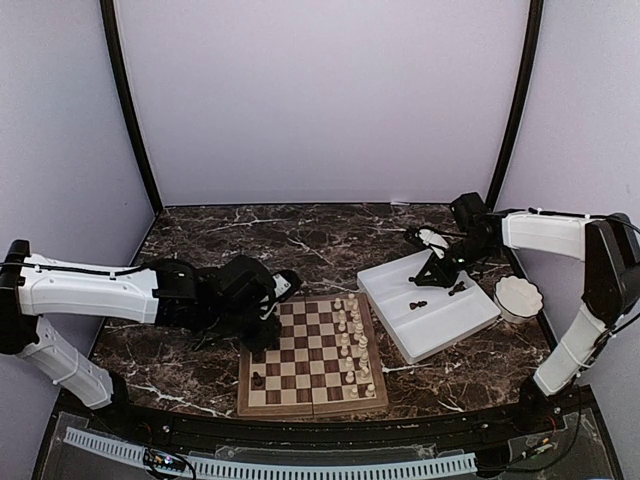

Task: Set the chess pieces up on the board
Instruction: Place the pawn on d7.

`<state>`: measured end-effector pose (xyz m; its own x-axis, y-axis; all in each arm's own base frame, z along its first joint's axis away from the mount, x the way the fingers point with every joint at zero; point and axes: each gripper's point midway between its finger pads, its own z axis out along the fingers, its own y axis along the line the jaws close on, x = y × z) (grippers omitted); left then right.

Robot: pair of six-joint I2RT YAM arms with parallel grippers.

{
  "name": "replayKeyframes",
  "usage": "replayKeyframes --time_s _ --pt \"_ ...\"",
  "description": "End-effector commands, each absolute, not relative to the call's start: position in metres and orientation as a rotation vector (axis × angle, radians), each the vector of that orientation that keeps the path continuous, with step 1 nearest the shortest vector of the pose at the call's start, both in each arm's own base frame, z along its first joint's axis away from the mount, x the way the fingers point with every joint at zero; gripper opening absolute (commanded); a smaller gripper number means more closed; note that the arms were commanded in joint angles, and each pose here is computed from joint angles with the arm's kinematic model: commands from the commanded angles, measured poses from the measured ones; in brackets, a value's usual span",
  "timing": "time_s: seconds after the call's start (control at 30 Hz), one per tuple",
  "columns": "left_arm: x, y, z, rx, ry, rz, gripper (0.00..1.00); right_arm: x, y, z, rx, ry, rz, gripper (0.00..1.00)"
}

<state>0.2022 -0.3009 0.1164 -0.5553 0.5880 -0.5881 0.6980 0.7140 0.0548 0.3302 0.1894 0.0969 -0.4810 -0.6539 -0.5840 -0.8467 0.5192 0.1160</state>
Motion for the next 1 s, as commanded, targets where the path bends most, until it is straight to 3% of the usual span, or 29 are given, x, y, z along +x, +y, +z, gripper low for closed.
replayKeyframes --time_s 0.0,0.97 --pt "0.191 -0.300 0.103 0.966 2.385 -0.250 0.00 0.328 0.193 0.100 -1.223 2.276 0.568 0.10" --pt "0.175 -0.297 0.064 1.080 2.490 -0.140 0.00 0.329 0.196 0.100 -1.233 2.273 0.603 0.12"
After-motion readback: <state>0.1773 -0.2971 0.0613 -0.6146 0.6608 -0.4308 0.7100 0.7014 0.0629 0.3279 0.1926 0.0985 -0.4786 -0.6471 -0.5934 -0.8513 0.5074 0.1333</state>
